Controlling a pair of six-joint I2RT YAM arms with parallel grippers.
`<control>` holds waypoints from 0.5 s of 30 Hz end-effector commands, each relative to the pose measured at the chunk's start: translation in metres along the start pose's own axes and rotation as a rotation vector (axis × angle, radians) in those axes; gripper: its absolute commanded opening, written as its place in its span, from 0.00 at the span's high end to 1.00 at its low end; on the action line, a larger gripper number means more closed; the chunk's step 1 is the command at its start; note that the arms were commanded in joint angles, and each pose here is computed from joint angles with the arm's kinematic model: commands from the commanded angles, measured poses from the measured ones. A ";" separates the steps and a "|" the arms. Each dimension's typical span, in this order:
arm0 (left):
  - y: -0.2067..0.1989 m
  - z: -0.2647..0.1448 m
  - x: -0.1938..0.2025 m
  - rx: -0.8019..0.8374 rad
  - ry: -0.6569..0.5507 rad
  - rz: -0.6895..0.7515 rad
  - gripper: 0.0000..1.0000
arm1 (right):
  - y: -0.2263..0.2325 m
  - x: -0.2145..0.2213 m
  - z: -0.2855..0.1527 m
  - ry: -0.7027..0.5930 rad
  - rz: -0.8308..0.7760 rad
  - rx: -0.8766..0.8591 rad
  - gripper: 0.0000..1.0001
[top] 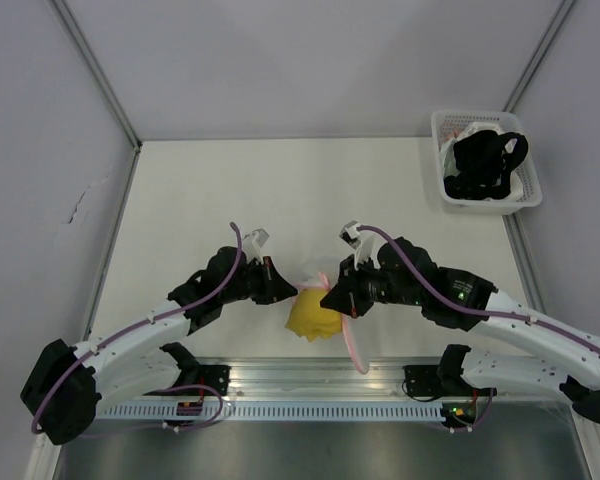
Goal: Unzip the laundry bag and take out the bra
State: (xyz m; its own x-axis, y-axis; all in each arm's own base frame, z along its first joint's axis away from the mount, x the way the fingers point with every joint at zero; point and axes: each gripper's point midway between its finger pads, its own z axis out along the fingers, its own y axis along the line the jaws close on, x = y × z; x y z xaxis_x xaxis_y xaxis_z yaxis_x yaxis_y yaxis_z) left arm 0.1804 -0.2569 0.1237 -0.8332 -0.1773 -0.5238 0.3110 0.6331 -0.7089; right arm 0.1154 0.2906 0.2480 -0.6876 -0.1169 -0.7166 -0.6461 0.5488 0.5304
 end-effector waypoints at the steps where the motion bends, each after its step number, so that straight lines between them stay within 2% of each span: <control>1: -0.006 0.001 -0.010 -0.002 -0.024 -0.002 0.98 | 0.034 0.003 -0.013 0.062 -0.034 -0.166 0.99; 2: -0.006 0.001 -0.010 -0.001 -0.026 -0.001 0.98 | 0.036 0.003 -0.016 0.060 -0.047 -0.181 1.00; 5: -0.003 0.002 -0.008 -0.009 -0.019 -0.005 0.98 | 0.059 -0.018 -0.037 -0.054 -0.100 -0.295 1.00; 6: -0.003 0.002 -0.006 -0.009 -0.015 -0.006 0.98 | 0.073 -0.038 -0.057 -0.165 -0.129 -0.356 1.00; 8: -0.002 0.002 -0.005 -0.008 -0.012 -0.006 0.98 | 0.073 -0.058 -0.077 -0.305 -0.105 -0.343 1.00; 10: -0.002 0.002 -0.005 -0.009 -0.011 -0.006 0.98 | 0.073 -0.073 -0.085 -0.390 -0.089 -0.336 1.00; 13: -0.003 0.002 -0.005 -0.005 -0.009 -0.006 0.98 | 0.040 -0.095 -0.085 -0.500 -0.009 -0.141 0.99; 14: -0.004 0.001 -0.005 -0.001 -0.008 -0.005 0.98 | 0.015 -0.106 -0.084 -0.562 0.029 -0.002 1.00; 15: -0.004 0.001 -0.004 -0.002 -0.005 -0.008 0.98 | -0.006 -0.106 -0.083 -0.568 0.044 0.108 1.00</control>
State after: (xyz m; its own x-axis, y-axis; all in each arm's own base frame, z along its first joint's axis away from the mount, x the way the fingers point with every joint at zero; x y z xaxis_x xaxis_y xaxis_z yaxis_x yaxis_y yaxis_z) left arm 0.1805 -0.2553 0.1176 -0.8400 -0.1733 -0.5141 0.2956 0.6485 -0.7015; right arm 0.1066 0.2531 0.3720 -0.4780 0.2401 -0.8449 -0.7606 0.3681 0.5348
